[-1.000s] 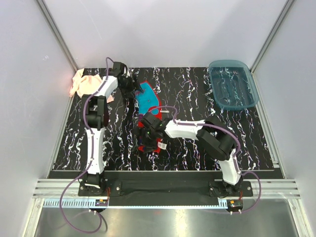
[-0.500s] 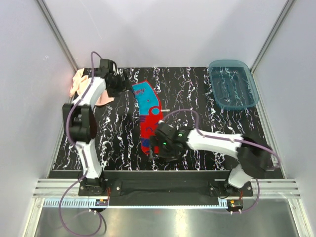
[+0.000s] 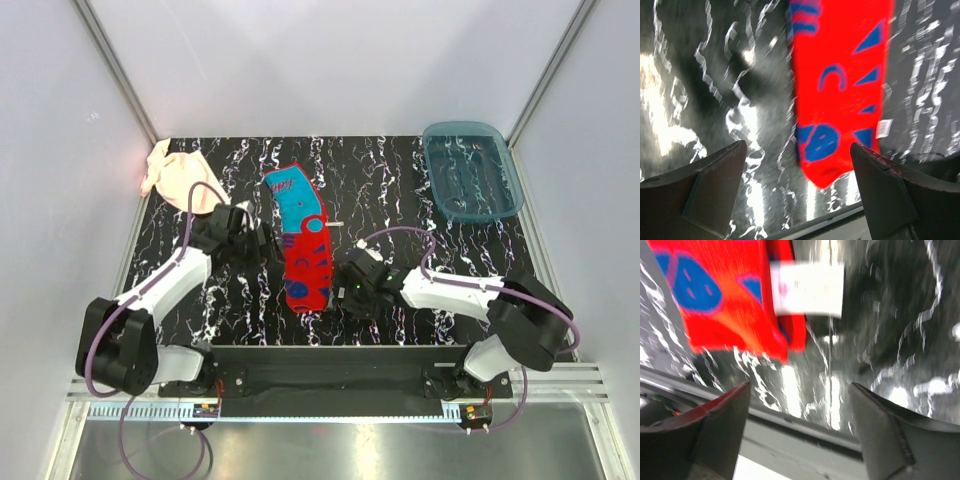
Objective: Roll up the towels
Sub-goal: Fold the towel
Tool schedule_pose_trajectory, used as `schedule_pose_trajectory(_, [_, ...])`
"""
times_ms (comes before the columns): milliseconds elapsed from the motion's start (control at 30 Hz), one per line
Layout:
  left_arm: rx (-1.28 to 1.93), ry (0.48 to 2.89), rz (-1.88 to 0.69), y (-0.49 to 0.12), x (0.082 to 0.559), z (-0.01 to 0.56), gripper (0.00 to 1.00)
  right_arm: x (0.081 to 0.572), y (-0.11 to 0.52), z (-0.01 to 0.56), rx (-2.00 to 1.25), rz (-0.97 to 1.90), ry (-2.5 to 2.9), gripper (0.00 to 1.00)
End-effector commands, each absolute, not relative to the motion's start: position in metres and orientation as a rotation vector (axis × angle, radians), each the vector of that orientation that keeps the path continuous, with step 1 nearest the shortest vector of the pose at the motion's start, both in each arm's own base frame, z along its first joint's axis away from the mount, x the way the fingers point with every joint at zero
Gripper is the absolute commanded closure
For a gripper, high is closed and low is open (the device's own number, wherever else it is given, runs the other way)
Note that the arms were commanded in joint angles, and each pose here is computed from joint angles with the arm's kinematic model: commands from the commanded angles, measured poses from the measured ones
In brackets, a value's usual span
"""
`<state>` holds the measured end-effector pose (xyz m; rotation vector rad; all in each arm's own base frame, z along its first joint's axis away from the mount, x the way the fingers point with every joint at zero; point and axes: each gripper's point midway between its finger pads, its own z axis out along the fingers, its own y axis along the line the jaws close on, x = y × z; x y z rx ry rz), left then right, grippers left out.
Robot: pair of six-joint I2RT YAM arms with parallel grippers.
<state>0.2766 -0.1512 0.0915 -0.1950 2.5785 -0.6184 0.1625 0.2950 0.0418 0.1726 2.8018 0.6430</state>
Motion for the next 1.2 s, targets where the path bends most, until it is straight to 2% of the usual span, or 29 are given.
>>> schedule_pose_trajectory(0, [-0.174,2.452,-0.654,-0.157,0.284,0.116,0.10,0.200,0.314,0.054,0.265,0.854,2.667,0.16])
schedule_pose_trajectory(300, [-0.159,2.483,-0.621,-0.151,0.273,0.104,0.10,0.204,0.340,0.027,0.280,1.018,2.724,0.29])
schedule_pose_trajectory(533, [-0.165,2.495,-0.634,-0.153,0.272,0.095,0.11,0.195,0.328,0.014,0.307,0.974,2.761,0.51])
schedule_pose_trajectory(567, [-0.162,2.498,-0.632,-0.153,0.272,0.094,0.11,0.194,0.327,0.015,0.311,0.968,2.760,0.57])
schedule_pose_trajectory(667, [-0.164,2.508,-0.625,-0.152,0.271,0.091,0.11,0.192,0.319,0.016,0.322,0.934,2.757,0.62])
schedule_pose_trajectory(767, [-0.167,2.506,-0.627,-0.152,0.270,0.092,0.11,0.190,0.310,0.023,0.319,0.896,2.750,0.77])
schedule_pose_trajectory(800, [-0.164,2.503,-0.629,-0.152,0.270,0.093,0.11,0.193,0.310,0.031,0.310,0.894,2.728,0.86])
schedule_pose_trajectory(933, [-0.165,2.499,-0.615,-0.151,0.265,0.098,0.11,0.181,0.300,0.035,0.244,0.780,2.776,0.99])
schedule_pose_trajectory(1167, [-0.103,2.454,-0.713,-0.173,0.241,0.110,0.12,0.159,0.296,0.029,0.188,0.734,2.862,0.99])
